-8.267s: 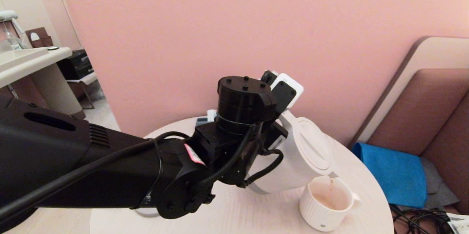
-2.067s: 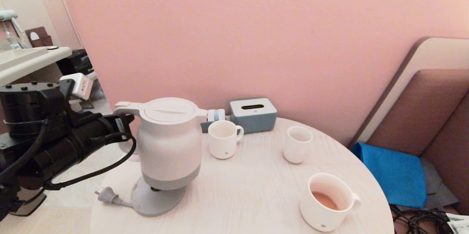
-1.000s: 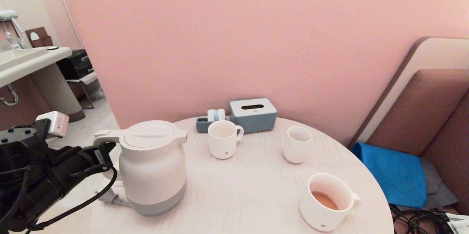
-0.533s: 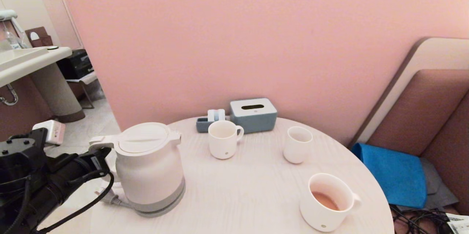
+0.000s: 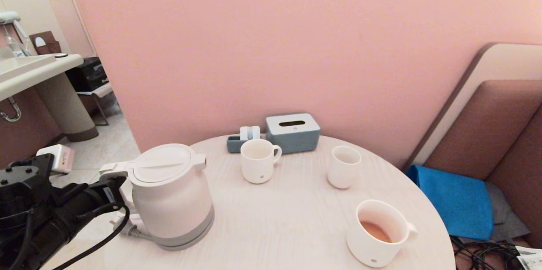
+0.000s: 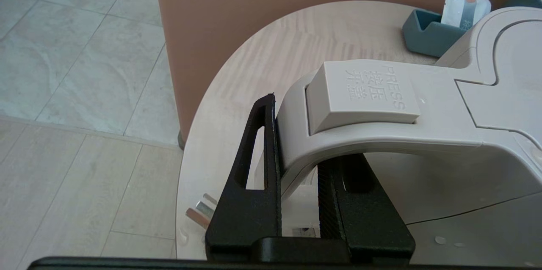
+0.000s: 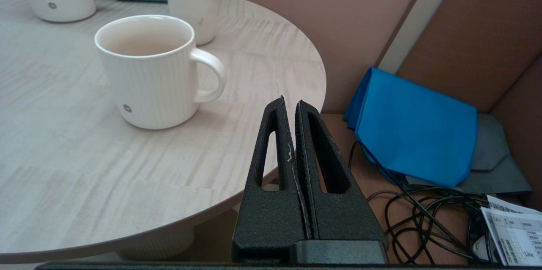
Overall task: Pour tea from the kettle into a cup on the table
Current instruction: Put down the kettle on the table
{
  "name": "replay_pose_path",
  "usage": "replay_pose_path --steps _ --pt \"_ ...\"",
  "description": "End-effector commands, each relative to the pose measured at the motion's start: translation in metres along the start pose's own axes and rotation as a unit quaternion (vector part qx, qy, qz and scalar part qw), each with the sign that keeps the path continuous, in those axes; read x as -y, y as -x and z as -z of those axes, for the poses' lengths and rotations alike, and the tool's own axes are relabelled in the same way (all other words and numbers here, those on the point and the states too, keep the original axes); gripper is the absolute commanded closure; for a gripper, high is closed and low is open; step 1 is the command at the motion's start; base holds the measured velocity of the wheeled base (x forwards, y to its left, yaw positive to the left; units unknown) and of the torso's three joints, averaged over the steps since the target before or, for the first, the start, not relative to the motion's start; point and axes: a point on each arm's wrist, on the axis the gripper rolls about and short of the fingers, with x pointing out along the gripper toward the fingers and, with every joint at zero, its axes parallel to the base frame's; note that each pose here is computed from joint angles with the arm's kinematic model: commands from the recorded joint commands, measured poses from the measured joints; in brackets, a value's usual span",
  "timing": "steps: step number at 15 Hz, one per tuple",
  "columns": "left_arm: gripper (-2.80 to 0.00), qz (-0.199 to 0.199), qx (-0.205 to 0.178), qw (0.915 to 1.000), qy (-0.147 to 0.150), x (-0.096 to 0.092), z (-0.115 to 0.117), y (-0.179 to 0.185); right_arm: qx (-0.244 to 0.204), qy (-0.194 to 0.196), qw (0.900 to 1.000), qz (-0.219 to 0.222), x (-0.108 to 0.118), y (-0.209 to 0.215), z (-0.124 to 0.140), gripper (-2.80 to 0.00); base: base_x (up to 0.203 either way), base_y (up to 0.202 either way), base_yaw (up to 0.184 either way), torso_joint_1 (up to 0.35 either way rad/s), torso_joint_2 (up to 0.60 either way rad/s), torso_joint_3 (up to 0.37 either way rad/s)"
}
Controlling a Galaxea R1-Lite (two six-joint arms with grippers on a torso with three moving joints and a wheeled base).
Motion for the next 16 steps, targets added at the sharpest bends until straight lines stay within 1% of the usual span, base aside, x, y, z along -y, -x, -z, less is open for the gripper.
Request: replay_pose_path --steps 1,3,7,11,12,16 --pt "0.00 0.001 -0.004 1.0000 0.001 0.0001 0.0020 0.0004 0.000 0.000 1.000 0.000 0.0000 -0.0001 0.0001 0.00 0.000 0.000 0.000 0.000 0.00 0.000" --pt "0.00 0.002 -0.003 1.0000 -0.001 0.0005 0.0018 0.0011 0.000 0.000 1.000 0.000 0.0000 0.0000 -0.0001 0.00 0.000 0.000 0.000 0.000 0.00 0.000" --pt "0.00 0.001 -0.001 0.9999 -0.017 0.0004 0.0009 0.0008 0.000 0.001 1.000 0.000 0.0000 0.0000 0.0000 0.00 0.000 0.000 0.000 0.000 0.00 0.000" --pt "0.00 0.001 -0.007 0.9998 -0.017 0.0002 0.0031 0.0008 0.000 0.000 1.000 0.000 0.0000 0.0000 -0.0002 0.00 0.000 0.000 0.000 0.000 0.00 0.000" --pt "-2.80 0.001 -0.009 0.9998 -0.018 0.0003 0.0040 0.0009 -0.001 0.000 1.000 0.000 0.0000 -0.0001 0.0002 0.00 0.000 0.000 0.000 0.000 0.00 0.000" --pt "-2.80 0.001 -0.008 0.9998 -0.018 0.0002 0.0037 0.0005 0.000 0.000 1.000 0.000 0.0000 0.0000 -0.0002 0.00 0.000 0.000 0.000 0.000 0.00 0.000"
